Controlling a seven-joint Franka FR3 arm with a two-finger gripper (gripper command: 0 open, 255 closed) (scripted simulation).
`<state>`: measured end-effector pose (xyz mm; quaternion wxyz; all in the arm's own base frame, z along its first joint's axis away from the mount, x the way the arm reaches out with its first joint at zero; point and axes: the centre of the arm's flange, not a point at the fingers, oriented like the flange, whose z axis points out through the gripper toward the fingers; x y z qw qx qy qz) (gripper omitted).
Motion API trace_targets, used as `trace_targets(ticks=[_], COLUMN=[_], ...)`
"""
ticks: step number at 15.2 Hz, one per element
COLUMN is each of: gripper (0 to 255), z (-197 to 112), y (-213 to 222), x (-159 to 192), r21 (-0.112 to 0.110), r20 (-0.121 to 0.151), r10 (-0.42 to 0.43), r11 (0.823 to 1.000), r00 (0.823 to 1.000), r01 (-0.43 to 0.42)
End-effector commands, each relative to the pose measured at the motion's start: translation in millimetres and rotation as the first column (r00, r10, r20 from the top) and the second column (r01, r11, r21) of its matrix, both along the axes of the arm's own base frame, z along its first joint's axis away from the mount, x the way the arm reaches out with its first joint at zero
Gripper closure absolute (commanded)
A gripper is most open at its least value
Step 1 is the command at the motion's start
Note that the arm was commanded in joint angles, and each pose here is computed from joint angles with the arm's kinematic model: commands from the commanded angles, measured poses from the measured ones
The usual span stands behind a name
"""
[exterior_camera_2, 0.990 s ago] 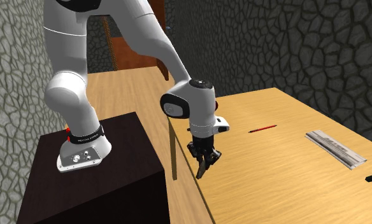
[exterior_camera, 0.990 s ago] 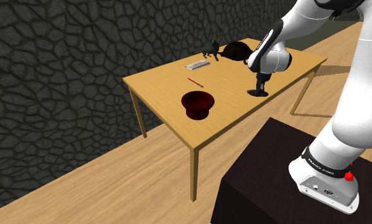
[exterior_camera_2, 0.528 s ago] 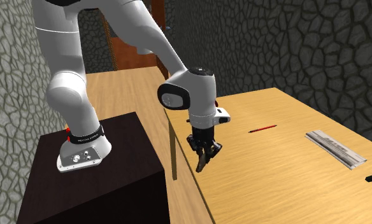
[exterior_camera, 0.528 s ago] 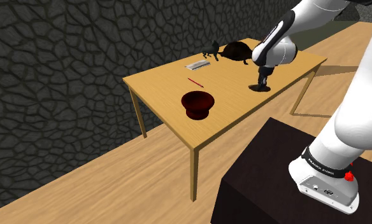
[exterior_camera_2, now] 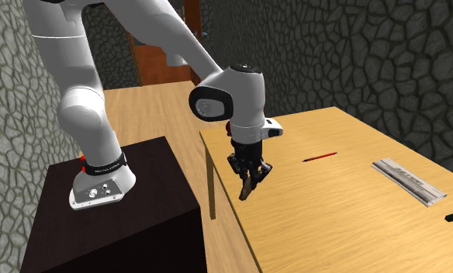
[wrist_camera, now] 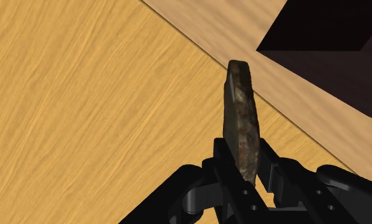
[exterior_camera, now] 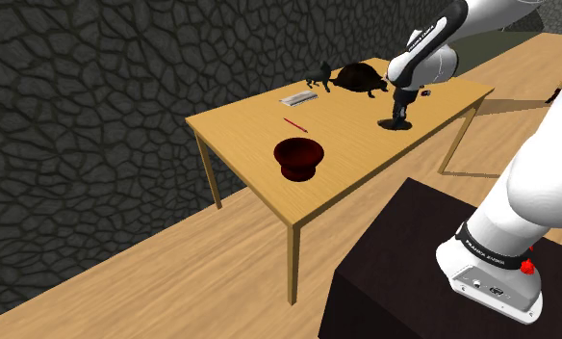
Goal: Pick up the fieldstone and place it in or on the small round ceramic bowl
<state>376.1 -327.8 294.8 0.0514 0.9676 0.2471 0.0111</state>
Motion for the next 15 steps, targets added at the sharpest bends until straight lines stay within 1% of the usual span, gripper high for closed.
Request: trace_targets(ticks=[1,10,11,15], gripper=[255,255,255,255], z=[11,58,59,59], y=[0,0,0,45], x=[0,0,0,27], r21=[0.0,0.0,0.0,0.0], r20=[-0.001,-0.001,-0.001,-0.001], r10=[0.0,0.0,0.0,0.0], r11=[1.0,1.0,1.0,1.0], r00=[1.0,1.0,1.0,1.0], r01=[0.0,0.0,0.0,0.0])
